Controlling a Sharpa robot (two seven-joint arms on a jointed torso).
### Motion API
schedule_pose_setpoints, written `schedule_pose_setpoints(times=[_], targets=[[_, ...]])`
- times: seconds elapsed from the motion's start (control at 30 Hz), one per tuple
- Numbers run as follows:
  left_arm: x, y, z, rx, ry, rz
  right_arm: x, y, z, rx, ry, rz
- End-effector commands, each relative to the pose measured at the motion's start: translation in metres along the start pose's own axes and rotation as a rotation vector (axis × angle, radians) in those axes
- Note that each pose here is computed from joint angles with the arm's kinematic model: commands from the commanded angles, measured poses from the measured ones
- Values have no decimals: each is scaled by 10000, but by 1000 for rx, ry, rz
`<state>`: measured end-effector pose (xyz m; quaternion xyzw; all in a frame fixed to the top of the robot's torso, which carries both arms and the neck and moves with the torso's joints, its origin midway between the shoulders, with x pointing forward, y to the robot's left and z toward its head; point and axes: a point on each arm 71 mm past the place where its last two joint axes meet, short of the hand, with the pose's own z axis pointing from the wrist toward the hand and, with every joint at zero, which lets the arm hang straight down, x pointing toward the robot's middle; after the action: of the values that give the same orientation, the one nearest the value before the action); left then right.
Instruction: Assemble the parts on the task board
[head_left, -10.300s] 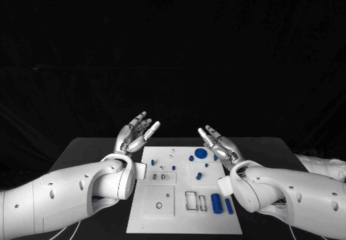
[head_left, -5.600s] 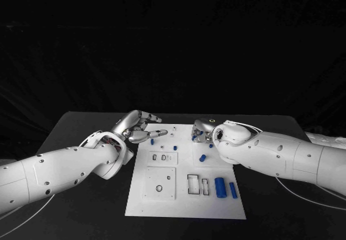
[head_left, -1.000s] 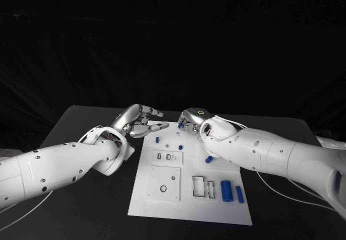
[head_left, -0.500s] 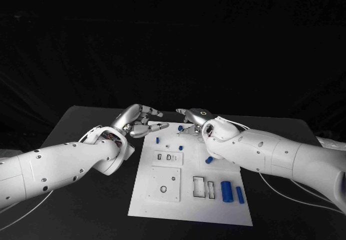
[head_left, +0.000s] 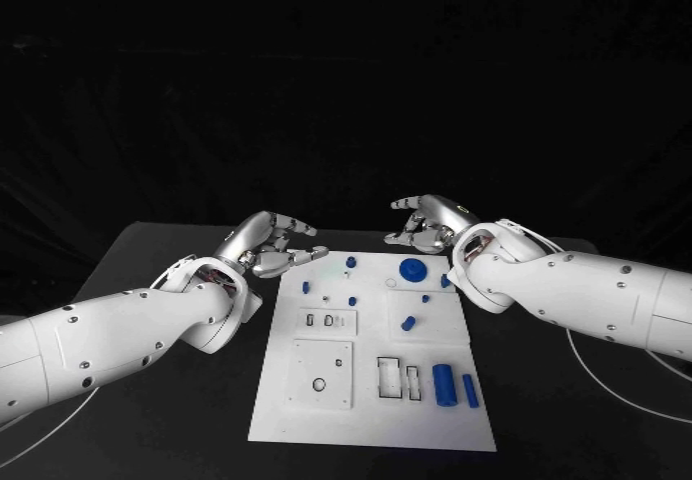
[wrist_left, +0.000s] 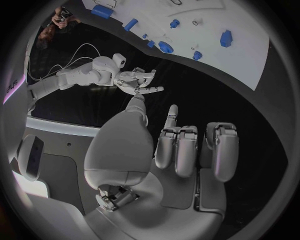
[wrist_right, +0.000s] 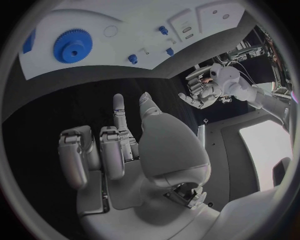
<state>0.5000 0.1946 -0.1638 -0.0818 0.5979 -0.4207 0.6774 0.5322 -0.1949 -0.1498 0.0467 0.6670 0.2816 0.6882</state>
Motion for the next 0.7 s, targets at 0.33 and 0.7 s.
schedule_pose_setpoints(times=[0.33, 0.7], targets=[[32, 0, 26, 20, 5, 5, -77, -297, -298, 91, 79, 165], [34, 4, 17, 20, 6, 5, 69, -382, -296, 76, 85, -8]])
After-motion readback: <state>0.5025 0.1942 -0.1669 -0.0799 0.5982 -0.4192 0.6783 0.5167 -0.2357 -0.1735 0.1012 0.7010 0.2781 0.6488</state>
